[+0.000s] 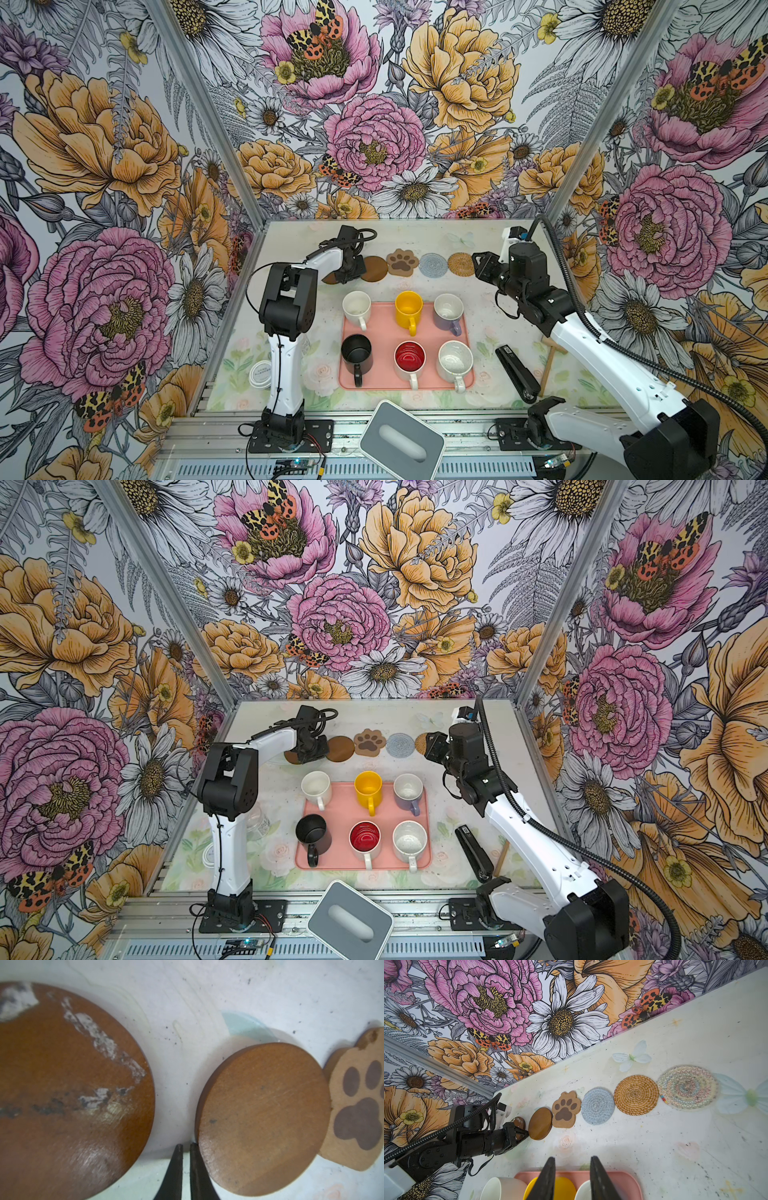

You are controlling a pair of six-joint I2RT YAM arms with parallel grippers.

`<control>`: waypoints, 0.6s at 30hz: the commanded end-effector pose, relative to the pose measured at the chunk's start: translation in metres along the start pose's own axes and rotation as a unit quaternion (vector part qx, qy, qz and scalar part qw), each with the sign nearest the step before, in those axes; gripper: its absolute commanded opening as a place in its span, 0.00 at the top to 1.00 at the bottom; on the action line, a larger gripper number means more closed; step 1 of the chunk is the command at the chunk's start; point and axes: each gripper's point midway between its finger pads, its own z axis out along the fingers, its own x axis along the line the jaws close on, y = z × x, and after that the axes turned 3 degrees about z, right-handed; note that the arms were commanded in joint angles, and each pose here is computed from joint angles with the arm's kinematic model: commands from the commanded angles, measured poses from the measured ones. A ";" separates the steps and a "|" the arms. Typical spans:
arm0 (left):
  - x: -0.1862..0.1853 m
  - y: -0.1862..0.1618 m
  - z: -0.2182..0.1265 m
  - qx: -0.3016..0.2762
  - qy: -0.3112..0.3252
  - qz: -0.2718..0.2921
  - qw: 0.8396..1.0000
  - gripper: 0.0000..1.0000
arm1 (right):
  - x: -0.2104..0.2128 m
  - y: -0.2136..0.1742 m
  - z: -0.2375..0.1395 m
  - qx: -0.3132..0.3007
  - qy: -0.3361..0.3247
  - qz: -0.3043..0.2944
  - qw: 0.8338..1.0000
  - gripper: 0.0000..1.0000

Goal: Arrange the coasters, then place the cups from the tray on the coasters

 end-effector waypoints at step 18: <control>-0.009 0.043 0.001 -0.043 -0.016 -0.023 0.999 0.88 | 0.007 0.012 -0.006 -0.022 0.006 0.000 1.000 0.69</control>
